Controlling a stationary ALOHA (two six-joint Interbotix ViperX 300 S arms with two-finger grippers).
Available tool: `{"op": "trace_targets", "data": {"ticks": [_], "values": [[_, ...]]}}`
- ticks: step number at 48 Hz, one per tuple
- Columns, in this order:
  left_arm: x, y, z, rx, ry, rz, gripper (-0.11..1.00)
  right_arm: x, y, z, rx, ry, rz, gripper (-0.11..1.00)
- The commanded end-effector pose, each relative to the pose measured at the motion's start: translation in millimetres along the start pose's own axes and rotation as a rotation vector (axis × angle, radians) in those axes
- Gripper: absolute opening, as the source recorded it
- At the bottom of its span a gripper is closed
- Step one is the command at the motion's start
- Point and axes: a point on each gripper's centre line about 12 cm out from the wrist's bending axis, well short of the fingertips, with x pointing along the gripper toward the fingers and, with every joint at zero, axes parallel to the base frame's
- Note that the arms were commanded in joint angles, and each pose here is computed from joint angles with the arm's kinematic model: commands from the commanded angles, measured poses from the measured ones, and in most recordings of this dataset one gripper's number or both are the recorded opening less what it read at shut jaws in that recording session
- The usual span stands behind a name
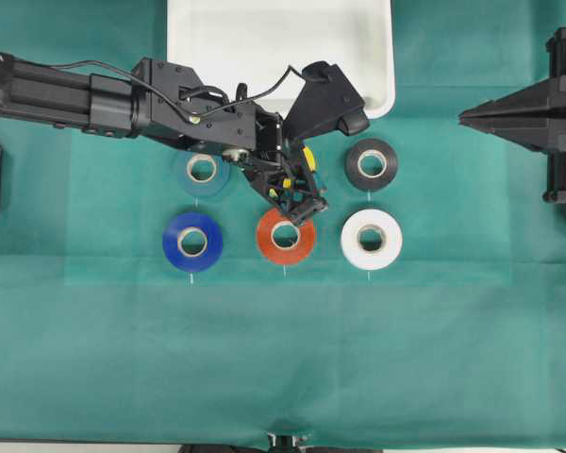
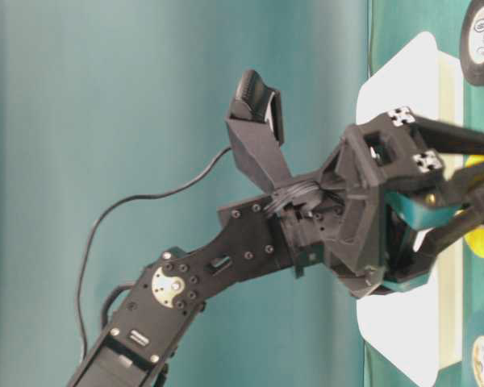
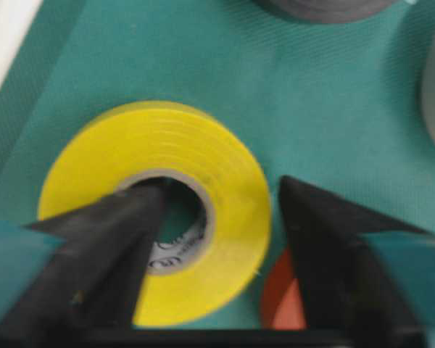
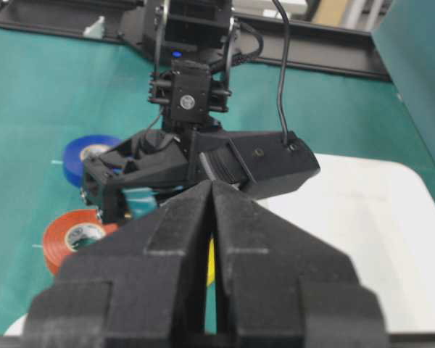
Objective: Place the tape from the fixed location into the white case.
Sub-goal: 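Close the left gripper on the yellow roll's rim through its hole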
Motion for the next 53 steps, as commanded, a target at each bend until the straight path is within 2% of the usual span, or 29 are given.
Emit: {"op": "trace_targets", "data": {"ticks": [1, 5, 7, 20, 28, 53], "values": [[-4.4, -3.9, 1.7, 0.001, -0.006, -0.008, 0.51, 1.4, -0.2, 9.3, -0.003, -0.023, -0.001, 0.0], [-6.5, -5.3, 3.9, 0.001, -0.011, -0.011, 0.29, 1.7, 0.1, 9.0, -0.003, -0.021, 0.0, 0.0], [-6.4, -5.8, 4.6, 0.001, -0.012, -0.012, 0.25, 1.7, 0.1, 9.0, -0.003, -0.021, 0.0, 0.0], [-8.2, -10.4, 5.4, 0.008, -0.019, -0.019, 0.25, 2.2, 0.1, 7.8, -0.003, -0.017, 0.0, 0.0], [-7.9, -10.1, 4.7, -0.007, -0.016, -0.018, 0.25, 2.5, -0.2, 7.5, -0.001, -0.015, -0.001, 0.0], [-16.6, -14.1, 6.8, -0.006, -0.033, -0.031, 0.25, 3.3, -0.2, 6.6, -0.001, -0.011, -0.001, 0.0]]}}
